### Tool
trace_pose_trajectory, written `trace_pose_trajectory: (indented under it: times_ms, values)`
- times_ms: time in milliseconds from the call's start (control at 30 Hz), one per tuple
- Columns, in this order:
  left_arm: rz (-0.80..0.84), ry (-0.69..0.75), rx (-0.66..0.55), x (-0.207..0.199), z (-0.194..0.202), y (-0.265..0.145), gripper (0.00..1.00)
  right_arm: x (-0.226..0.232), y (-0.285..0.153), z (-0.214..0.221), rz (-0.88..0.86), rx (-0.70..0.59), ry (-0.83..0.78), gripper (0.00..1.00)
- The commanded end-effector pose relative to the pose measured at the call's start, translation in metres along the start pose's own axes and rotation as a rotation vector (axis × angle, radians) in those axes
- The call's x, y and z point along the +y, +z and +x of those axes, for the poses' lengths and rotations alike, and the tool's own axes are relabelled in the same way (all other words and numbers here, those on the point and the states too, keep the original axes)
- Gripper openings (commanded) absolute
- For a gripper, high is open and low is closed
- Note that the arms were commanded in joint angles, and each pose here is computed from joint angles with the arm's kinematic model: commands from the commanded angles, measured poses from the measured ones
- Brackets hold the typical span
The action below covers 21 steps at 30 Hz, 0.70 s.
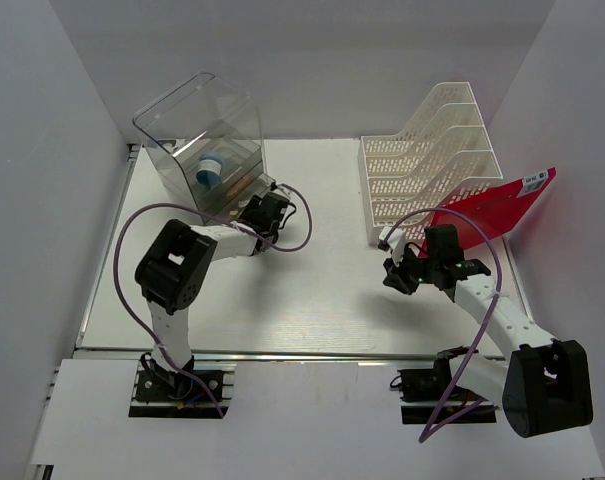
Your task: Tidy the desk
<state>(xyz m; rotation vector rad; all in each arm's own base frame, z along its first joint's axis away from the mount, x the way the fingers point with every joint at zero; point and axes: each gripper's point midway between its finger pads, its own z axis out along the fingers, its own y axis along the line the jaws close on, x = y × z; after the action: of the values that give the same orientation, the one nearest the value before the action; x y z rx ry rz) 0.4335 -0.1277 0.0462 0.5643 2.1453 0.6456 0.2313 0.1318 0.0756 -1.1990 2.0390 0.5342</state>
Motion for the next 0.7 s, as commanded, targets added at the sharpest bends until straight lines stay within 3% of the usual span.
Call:
trace_pose_trajectory:
  times_ms: [0, 667]
  values:
    - [-0.092, -0.043, -0.044, 0.020, -0.026, 0.000, 0.48, 0.000, -0.001, -0.001, -0.005, -0.001, -0.007, 0.20]
    - [-0.229, 0.039, 0.046, 0.030, -0.013, 0.030, 0.67, -0.001, -0.002, -0.001, 0.001, 0.000, -0.007, 0.18]
